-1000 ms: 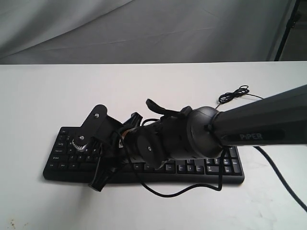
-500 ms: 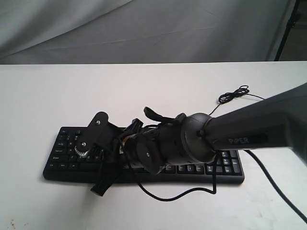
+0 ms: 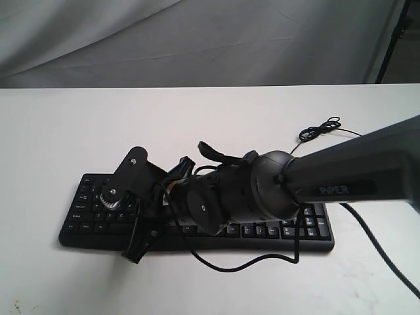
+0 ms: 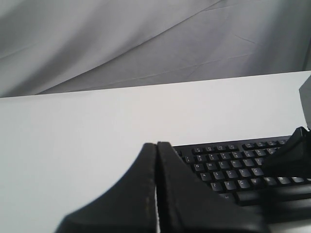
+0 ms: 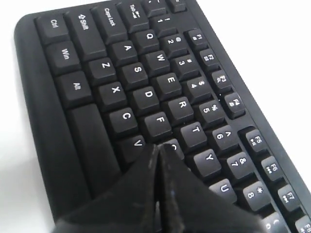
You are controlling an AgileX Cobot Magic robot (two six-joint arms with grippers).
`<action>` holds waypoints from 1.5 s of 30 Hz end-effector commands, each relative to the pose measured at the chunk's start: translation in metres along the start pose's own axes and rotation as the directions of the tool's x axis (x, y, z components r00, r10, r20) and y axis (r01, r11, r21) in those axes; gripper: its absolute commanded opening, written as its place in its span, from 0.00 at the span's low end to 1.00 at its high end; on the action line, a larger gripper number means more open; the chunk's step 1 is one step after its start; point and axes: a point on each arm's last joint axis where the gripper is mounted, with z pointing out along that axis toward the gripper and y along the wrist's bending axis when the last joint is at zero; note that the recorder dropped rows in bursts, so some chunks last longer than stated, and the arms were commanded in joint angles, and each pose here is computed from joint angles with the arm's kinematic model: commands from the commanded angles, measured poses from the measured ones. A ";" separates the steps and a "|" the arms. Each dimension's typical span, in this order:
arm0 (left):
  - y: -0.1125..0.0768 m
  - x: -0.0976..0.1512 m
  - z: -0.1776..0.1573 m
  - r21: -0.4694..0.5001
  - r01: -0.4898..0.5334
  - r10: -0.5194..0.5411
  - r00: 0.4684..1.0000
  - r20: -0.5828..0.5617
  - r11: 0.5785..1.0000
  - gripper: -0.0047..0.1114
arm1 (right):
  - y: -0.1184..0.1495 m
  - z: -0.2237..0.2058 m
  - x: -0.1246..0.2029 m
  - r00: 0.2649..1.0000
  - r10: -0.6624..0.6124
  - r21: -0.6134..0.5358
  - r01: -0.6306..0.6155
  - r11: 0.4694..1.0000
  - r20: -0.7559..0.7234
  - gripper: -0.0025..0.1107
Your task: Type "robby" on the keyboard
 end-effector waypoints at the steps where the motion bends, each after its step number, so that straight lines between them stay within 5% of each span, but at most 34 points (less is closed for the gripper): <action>1: 0.000 0.001 0.000 0.005 -0.003 0.003 1.000 0.007 1.000 0.04 | 0.000 0.001 -0.001 1.000 -0.008 0.005 0.008 1.000 0.010 0.02; 17: 0.000 0.001 0.000 0.005 -0.003 0.003 1.000 0.007 1.000 0.04 | 0.000 0.000 -0.002 1.000 0.001 0.009 -0.001 1.000 0.017 0.02; 25: 0.000 0.001 0.000 0.005 -0.003 0.003 1.000 0.007 1.000 0.04 | -0.031 -0.026 -0.023 0.996 0.035 0.064 -0.041 0.997 0.084 0.02; 45: 0.000 0.001 0.000 0.005 -0.003 0.003 1.000 0.007 1.000 0.04 | -0.040 0.008 -0.014 1.000 0.009 0.018 -0.008 1.000 -0.025 0.02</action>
